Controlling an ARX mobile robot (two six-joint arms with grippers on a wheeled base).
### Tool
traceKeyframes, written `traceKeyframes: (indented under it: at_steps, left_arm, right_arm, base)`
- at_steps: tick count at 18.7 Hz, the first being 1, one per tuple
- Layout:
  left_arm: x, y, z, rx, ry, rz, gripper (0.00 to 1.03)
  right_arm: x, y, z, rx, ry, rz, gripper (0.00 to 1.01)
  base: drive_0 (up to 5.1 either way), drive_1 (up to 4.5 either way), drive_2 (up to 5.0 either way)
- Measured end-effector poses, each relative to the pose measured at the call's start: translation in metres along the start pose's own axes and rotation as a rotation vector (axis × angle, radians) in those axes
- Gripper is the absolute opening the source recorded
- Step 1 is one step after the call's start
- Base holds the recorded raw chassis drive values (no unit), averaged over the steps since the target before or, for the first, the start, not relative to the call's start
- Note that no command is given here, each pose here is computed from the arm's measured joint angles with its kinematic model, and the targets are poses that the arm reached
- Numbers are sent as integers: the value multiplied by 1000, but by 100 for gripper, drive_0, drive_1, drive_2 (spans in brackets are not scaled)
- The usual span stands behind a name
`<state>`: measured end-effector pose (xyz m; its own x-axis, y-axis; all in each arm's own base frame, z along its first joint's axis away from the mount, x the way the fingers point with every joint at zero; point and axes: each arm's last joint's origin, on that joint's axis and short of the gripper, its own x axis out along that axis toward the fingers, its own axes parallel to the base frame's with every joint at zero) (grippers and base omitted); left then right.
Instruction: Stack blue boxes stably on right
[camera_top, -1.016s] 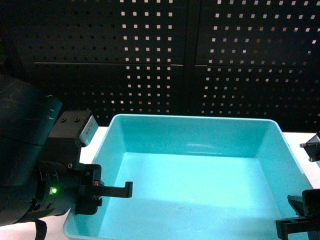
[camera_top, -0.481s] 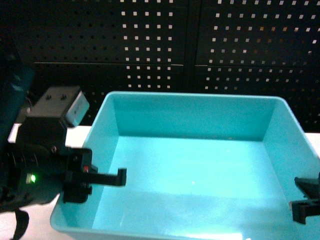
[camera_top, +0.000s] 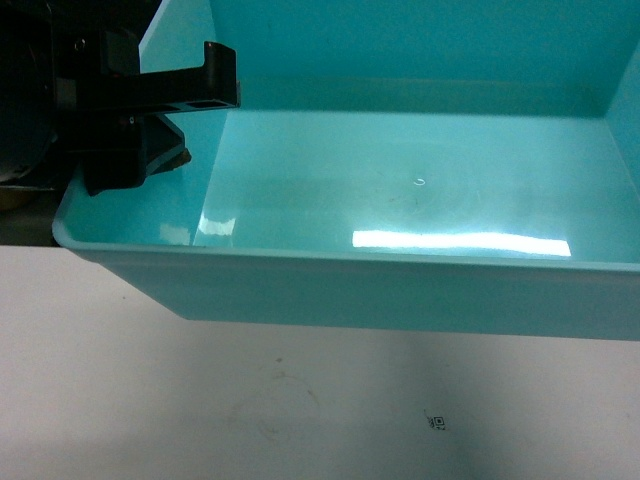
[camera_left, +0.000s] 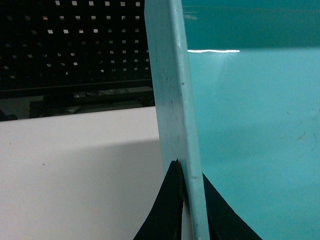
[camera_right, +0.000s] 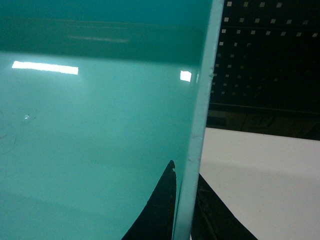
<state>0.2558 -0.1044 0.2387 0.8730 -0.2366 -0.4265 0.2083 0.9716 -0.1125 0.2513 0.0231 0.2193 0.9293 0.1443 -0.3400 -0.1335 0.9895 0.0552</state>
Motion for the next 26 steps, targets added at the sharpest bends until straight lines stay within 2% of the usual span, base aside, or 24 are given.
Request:
traceKeyframes:
  at_steps: [4, 6, 11, 26]
  left_arm:
    - [-1, 3, -9, -27, -4, -1, 2]
    - [-3, 3, -10, -17, -26, -5, 2]
    - [-5, 3, -8, -16, -34, -6, 2]
    - [-5, 3, -8, -12, -36, -7, 2]
  right_arm:
    - [-3, -1, -3, 1, -3, 9, 7]
    - [-6, -2, -1, 1, -14, 4, 7]
    - [-6, -1, 0, 0, -19, 4, 7]
    - [-7, -1, 0, 1, -21, 3, 7]
  base:
    - [0, 0, 0]
    - [0, 0, 0]
    - [-12, -12, -12]
    - [-169, -169, -169]
